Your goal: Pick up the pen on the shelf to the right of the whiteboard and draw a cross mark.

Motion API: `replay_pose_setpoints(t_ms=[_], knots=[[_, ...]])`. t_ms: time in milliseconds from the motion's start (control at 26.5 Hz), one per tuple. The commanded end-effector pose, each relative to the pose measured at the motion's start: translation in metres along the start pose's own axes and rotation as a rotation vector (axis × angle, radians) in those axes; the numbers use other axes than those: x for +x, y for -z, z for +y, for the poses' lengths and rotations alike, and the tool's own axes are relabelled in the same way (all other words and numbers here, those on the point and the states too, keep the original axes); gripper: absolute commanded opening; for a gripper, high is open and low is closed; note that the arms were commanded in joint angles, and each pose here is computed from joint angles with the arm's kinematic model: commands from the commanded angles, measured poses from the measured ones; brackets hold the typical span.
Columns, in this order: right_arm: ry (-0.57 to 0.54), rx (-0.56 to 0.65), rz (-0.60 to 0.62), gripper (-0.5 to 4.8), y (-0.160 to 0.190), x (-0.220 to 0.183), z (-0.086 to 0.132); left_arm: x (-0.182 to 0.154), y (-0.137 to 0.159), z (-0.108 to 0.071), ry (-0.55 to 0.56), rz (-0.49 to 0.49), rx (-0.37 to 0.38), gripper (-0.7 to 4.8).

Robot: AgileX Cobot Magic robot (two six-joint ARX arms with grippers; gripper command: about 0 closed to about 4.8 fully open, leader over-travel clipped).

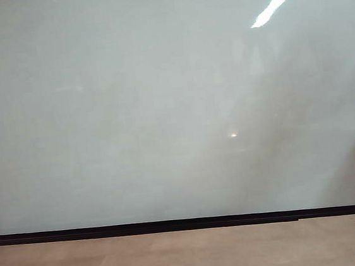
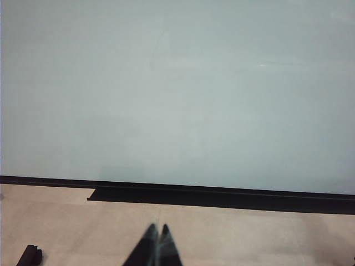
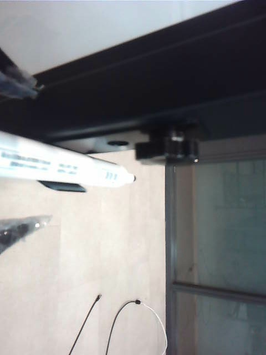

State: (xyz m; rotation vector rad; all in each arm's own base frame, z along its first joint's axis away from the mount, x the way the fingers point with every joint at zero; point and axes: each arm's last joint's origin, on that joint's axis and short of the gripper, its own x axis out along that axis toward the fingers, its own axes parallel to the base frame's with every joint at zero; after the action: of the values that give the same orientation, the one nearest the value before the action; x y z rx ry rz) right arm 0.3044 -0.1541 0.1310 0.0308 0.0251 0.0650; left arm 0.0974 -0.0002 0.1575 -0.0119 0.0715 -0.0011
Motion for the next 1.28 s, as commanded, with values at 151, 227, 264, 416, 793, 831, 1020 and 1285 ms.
replay_pose_setpoints(t_ms=[151,227,264,416,793,831,1020,1285], knots=[[-0.010,-0.025,-0.032,2.69,-0.0047,0.0018,-0.0010,-0.0002,-0.0015,-0.0001,0.004,-0.008,0.004,-0.05],[-0.015,-0.026,-0.033,2.69,-0.0047,0.0017,-0.0008,-0.0002,-0.0015,-0.0001,0.004,-0.008,0.004,-0.04],[-0.024,-0.026,-0.033,2.66,-0.0048,0.0017,-0.0005,-0.0002,-0.0015,-0.0001,0.004,-0.008,0.004,-0.05],[-0.042,-0.021,-0.035,2.61,-0.0049,0.0012,-0.0004,-0.0002,-0.0015,-0.0001,0.004,-0.008,0.004,-0.05],[-0.032,-0.019,-0.053,2.61,-0.0070,-0.0024,-0.0056,-0.0002,-0.0015,-0.0001,0.004,-0.008,0.004,-0.04],[-0.032,-0.019,-0.053,2.61,-0.0070,-0.0024,-0.0056,-0.0002,-0.0015,-0.0001,0.004,-0.008,0.004,-0.04],[-0.035,-0.016,-0.053,2.29,-0.0070,-0.0023,-0.0053,-0.0002,-0.0015,-0.0001,0.004,-0.008,0.004,-0.05],[-0.036,-0.016,-0.053,1.98,-0.0070,-0.0021,-0.0051,-0.0002,-0.0015,-0.0001,0.004,-0.008,0.004,-0.04]])
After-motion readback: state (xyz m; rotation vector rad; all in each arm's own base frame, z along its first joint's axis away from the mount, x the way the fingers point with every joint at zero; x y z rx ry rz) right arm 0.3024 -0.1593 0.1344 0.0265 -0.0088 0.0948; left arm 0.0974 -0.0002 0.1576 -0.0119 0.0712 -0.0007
